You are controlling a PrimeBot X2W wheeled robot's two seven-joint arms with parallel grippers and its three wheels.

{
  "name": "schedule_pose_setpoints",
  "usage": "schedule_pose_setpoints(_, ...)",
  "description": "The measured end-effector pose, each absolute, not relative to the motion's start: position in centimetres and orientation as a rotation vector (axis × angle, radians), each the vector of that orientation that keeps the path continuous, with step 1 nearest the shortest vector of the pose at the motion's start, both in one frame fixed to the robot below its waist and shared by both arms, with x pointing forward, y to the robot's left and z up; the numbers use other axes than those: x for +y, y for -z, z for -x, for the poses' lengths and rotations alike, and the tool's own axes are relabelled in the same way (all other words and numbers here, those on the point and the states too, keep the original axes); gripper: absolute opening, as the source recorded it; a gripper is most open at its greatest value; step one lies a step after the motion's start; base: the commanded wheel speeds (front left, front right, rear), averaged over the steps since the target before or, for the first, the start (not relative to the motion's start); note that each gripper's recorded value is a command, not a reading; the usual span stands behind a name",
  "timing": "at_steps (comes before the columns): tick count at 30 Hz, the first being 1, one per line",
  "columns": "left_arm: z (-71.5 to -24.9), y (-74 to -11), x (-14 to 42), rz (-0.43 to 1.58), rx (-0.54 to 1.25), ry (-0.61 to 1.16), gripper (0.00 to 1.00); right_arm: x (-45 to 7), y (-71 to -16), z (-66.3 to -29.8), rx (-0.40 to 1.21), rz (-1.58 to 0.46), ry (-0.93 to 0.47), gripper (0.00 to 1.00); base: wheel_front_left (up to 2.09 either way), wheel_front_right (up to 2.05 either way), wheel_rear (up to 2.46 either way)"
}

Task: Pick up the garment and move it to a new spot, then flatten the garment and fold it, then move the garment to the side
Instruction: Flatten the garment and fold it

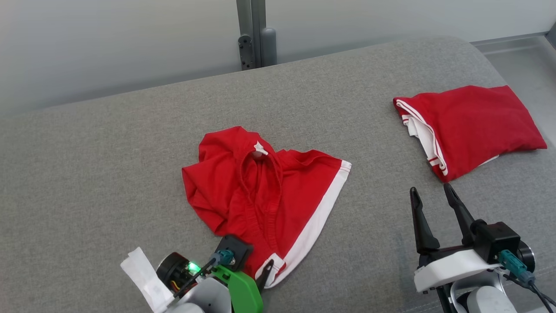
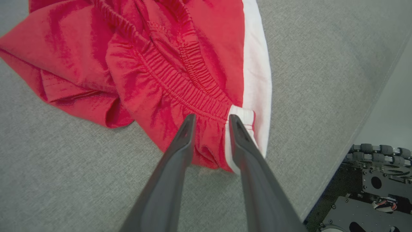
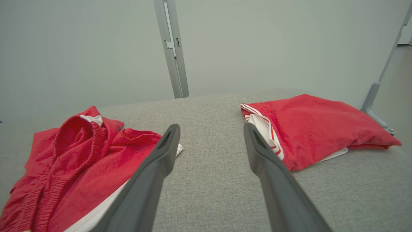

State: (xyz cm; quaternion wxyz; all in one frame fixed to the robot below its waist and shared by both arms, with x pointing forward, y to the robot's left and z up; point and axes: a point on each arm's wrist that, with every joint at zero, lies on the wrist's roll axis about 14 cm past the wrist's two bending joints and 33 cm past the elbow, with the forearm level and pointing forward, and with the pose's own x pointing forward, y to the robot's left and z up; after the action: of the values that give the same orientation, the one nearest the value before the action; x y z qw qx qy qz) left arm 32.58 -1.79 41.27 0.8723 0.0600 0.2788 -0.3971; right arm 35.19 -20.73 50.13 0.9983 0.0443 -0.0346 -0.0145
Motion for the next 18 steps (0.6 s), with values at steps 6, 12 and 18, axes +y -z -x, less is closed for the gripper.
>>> schedule_pose_setpoints(6, -31.7, -40.1, -3.4, -0.21, 0.637, 0.91, 0.96, -20.9, -49.9, -35.1, -0.063, -0.102, 0.037, 1.0, 0.0, 0.0, 0.0)
schedule_pose_setpoints(12, -32.0, -38.7, -3.7, -0.267, 0.678, 0.931, 0.66, -22.2, -49.6, -34.5, -0.054, -0.111, 0.082, 1.0, 0.0, 0.0, 0.0)
schedule_pose_setpoints(18, -32.6, -38.2, -4.0, -0.278, 0.682, 0.937, 0.18, -23.3, -49.3, -33.9, -0.046, -0.109, 0.117, 1.0, 0.0, 0.0, 0.0)
